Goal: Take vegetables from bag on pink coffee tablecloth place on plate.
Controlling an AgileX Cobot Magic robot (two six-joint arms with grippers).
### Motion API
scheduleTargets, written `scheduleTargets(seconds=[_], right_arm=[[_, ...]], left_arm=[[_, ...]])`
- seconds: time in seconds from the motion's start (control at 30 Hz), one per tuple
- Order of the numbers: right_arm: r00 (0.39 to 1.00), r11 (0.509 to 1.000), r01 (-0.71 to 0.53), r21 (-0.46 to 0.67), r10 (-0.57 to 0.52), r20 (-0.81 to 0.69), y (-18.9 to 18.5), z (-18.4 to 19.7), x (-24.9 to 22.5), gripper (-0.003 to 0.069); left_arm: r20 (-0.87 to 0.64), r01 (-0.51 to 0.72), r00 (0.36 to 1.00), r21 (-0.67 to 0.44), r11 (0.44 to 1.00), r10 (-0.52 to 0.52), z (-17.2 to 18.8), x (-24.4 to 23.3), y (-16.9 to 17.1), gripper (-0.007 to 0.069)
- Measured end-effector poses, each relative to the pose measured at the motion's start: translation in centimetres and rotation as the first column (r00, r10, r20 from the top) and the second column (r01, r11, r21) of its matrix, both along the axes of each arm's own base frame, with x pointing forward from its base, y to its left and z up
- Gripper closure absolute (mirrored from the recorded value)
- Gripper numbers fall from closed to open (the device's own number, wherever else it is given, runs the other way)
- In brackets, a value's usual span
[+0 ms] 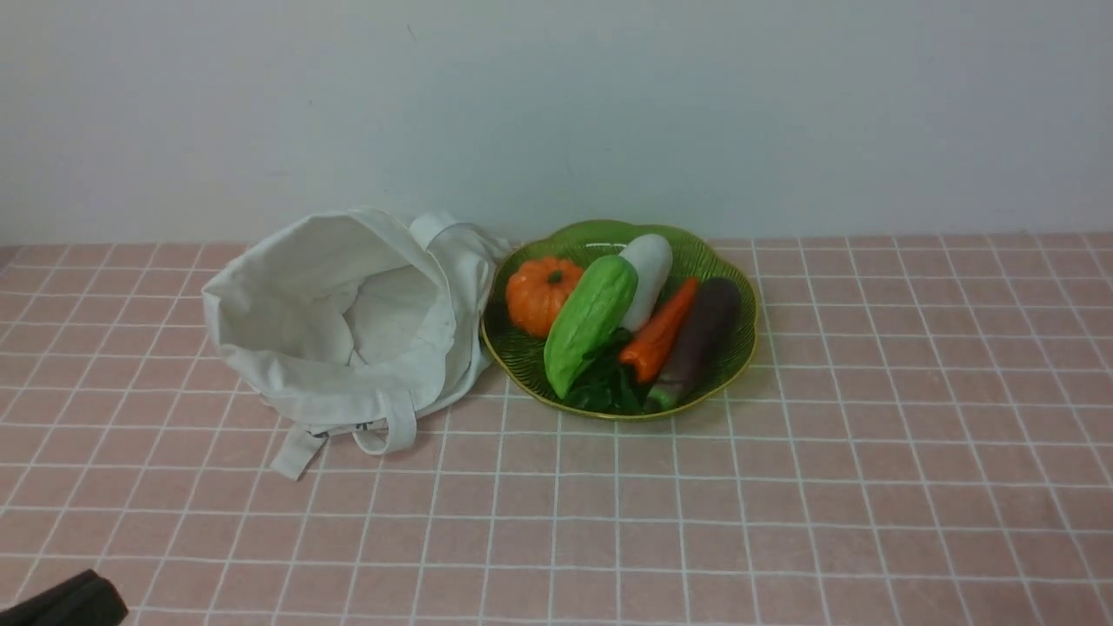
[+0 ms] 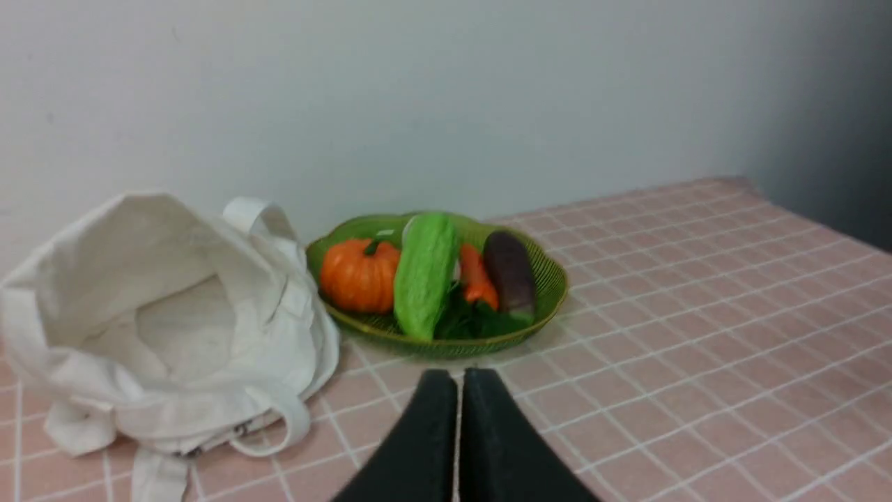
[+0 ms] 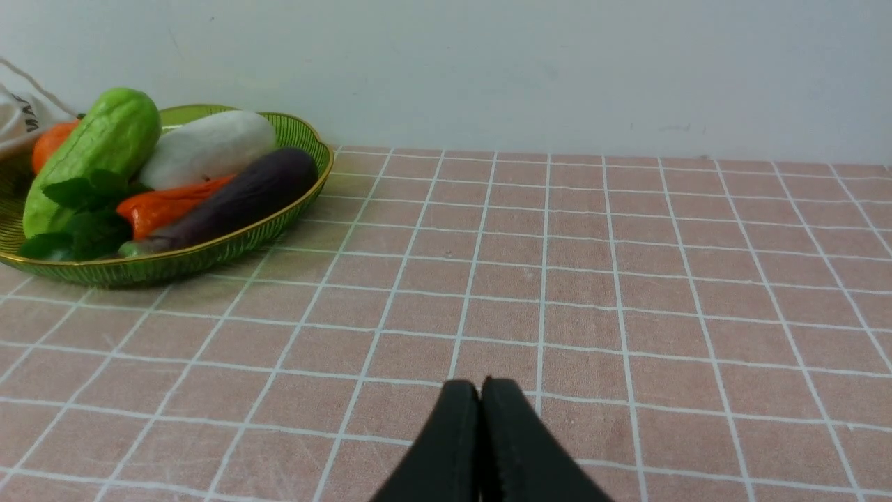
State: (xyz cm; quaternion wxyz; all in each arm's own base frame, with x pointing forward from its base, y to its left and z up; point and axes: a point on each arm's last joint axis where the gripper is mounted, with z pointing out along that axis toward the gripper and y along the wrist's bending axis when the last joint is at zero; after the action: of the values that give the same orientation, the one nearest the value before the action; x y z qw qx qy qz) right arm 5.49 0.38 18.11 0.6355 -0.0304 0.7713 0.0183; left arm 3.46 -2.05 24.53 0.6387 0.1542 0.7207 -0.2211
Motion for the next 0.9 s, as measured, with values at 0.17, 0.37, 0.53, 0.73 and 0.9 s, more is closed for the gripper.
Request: scheduleTargets(seconds=[0.17,0.37,0.53,0.73,0.9], right_arm=[[1.0,1.0,0.0,0.0,0.0,0.0,0.0,0.0,0.0,0.0675],[1.0,1.0,0.0,0.0,0.0,0.0,0.0,0.0,0.0,0.0675],[1.0,1.0,0.0,0.0,0.0,0.0,0.0,0.0,0.0,0.0675],[1.0,1.0,0.0,0.0,0.0,0.0,0.0,0.0,0.0,0.0675],[1.0,1.0,0.0,0.0,0.0,0.0,0.0,0.0,0.0,0.0675]], left_arm=[[-0.01,-0.155,0.988,0.023,0.988,0.156,-3.4,1.3,0.1,0.063],[-0.032,-0.357,0.933,0.043,0.933,0.358,-5.9,2.0,1.1,0.063],[-0.079,-0.48,0.869,0.108,0.87,0.489,-6.7,2.0,2.0,0.063],[-0.135,-0.486,0.849,0.18,0.855,0.511,-7.4,1.8,2.2,0.063],[-0.129,-0.483,0.85,0.196,0.853,0.51,-7.5,1.8,2.2,0.063]])
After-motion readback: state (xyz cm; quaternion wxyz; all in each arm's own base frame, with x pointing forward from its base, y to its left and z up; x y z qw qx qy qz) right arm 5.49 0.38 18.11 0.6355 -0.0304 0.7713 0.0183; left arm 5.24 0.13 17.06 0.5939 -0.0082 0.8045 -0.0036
